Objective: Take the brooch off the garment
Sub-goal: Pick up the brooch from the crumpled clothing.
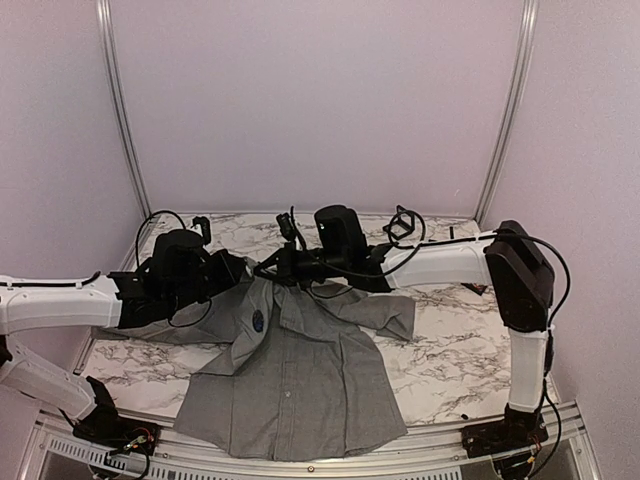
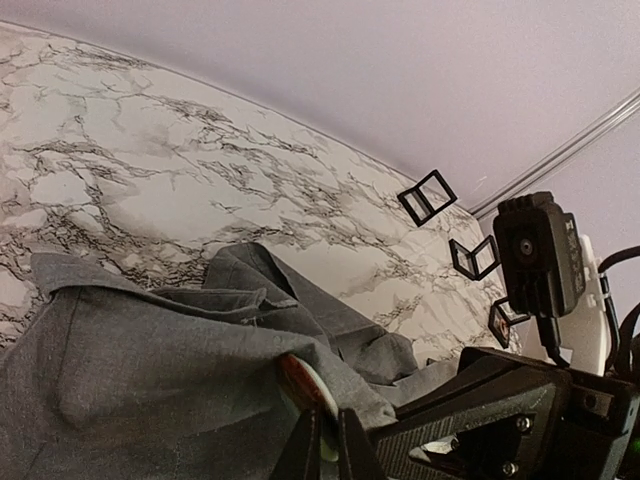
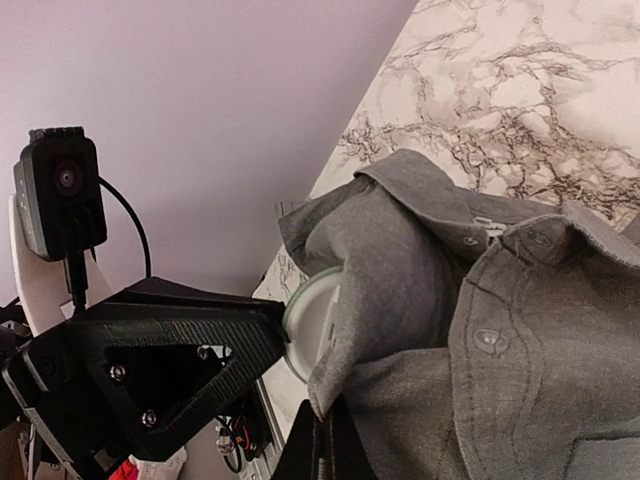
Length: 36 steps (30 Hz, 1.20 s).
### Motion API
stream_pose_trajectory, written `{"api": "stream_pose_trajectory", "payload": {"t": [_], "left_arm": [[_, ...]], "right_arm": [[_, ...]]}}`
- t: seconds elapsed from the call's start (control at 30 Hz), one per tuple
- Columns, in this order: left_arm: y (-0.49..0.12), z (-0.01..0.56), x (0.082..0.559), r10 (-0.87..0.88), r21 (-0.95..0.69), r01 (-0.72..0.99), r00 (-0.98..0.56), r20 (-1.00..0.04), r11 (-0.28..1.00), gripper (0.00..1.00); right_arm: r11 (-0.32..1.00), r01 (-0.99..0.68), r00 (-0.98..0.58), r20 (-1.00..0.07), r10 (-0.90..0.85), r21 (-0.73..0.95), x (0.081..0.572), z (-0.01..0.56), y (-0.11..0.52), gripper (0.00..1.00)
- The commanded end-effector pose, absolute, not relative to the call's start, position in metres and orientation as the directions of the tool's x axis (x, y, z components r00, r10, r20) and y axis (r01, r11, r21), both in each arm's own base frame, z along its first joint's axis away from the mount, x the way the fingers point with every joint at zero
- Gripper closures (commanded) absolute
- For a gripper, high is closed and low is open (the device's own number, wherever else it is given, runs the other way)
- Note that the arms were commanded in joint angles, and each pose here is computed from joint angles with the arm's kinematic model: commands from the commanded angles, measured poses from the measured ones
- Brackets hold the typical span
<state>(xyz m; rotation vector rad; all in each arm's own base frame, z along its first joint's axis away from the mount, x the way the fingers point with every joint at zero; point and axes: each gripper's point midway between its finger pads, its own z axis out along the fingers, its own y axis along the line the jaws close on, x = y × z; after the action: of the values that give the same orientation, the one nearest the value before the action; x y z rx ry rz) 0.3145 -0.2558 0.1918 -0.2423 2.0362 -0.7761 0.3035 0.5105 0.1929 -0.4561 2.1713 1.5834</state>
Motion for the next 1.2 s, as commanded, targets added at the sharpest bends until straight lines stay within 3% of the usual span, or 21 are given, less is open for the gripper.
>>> {"api": "stream_pose_trajectory", "payload": {"t": [0.0, 0.2, 0.47, 0.73, 1.17], "left_arm": [[-0.253, 0.183, 0.321, -0.450, -0.609, 0.090, -0.590, -0.670, 0.788, 0.85], [-0.256, 0.179, 0.322, -0.452, -0.623, 0.082, -0.615, -0.646, 0.778, 0.82], [-0.263, 0.178, 0.316, -0.461, -0.662, 0.078, -0.657, -0.596, 0.745, 0.92], [-0.266, 0.166, 0.309, -0.483, -0.721, 0.033, -0.722, -0.496, 0.692, 0.67], [-0.250, 0.169, 0.313, -0.592, -0.804, -0.031, -0.694, -0.410, 0.593, 0.67]], "right_arm": [[0.291, -0.580, -0.798, -0.602, -0.017, 0.761, 0.299, 0.231, 0.514, 1.00], [0.322, -0.600, -0.777, -0.629, -0.020, 0.732, 0.301, 0.233, 0.514, 1.00], [0.374, -0.607, -0.761, -0.648, -0.020, 0.702, 0.309, 0.224, 0.512, 1.00], [0.405, -0.625, -0.737, -0.675, -0.026, 0.668, 0.313, 0.223, 0.515, 1.00], [0.420, -0.652, -0.712, -0.700, -0.053, 0.632, 0.305, 0.221, 0.523, 1.00]]}}
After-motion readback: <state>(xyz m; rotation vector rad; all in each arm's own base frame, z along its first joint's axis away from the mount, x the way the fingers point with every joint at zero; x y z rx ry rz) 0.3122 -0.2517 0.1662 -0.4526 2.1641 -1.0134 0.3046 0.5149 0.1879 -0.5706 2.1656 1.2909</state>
